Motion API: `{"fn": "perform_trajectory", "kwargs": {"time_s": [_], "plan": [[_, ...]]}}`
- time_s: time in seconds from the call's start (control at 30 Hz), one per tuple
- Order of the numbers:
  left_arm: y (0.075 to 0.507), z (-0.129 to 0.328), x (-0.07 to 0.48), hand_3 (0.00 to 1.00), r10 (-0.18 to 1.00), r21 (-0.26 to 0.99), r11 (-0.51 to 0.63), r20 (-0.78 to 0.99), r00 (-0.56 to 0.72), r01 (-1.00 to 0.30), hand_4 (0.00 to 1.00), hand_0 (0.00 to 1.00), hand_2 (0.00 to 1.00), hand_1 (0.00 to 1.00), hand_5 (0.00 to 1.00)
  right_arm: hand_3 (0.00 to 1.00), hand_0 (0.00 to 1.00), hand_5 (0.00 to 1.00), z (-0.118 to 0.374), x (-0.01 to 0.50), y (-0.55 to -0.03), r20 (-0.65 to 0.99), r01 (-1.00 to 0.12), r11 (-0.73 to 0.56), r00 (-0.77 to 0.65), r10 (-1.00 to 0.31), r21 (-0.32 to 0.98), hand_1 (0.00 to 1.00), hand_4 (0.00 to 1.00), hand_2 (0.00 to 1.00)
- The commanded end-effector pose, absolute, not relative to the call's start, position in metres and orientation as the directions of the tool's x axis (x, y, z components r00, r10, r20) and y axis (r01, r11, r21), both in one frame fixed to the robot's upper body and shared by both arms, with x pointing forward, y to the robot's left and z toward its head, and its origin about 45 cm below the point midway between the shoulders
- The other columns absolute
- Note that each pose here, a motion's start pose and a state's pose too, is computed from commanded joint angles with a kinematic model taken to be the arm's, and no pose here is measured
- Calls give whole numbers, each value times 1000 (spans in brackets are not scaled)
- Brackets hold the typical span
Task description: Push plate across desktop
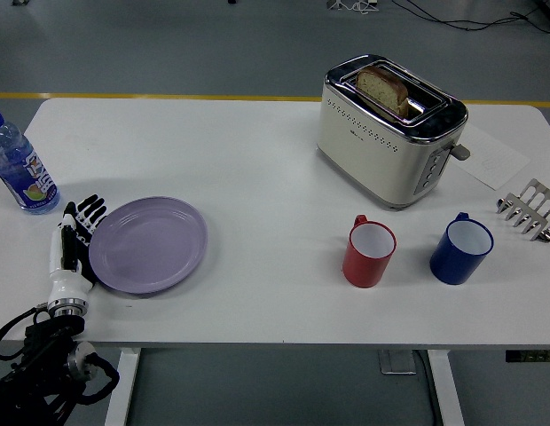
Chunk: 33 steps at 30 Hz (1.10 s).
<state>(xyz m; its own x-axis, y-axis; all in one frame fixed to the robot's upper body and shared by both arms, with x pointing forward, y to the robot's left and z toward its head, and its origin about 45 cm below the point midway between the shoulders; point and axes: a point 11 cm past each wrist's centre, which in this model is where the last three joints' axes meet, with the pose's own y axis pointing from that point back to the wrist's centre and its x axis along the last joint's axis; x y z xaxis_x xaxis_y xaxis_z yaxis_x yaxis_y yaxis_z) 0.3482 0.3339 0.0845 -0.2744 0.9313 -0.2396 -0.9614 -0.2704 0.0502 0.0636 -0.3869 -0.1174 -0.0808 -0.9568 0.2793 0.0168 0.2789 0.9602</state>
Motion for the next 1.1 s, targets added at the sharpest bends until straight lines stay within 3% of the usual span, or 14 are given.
{"fn": "perform_trajectory", "kwargs": {"time_s": [0.37, 1.1], "plan": [[304, 85, 359, 668, 924, 67, -232, -297, -241, -970, 447, 775, 759, 782, 998, 576, 607, 253, -118, 64, -386, 278, 17, 278, -75, -958, 960, 517, 360, 587], [227, 87, 369, 670, 942, 80, -47, -329, -71, -996, 445, 773, 760, 781, 998, 575, 607, 253, -119, 59, -384, 274, 24, 273, -64, -960, 962, 516, 359, 587]]}}
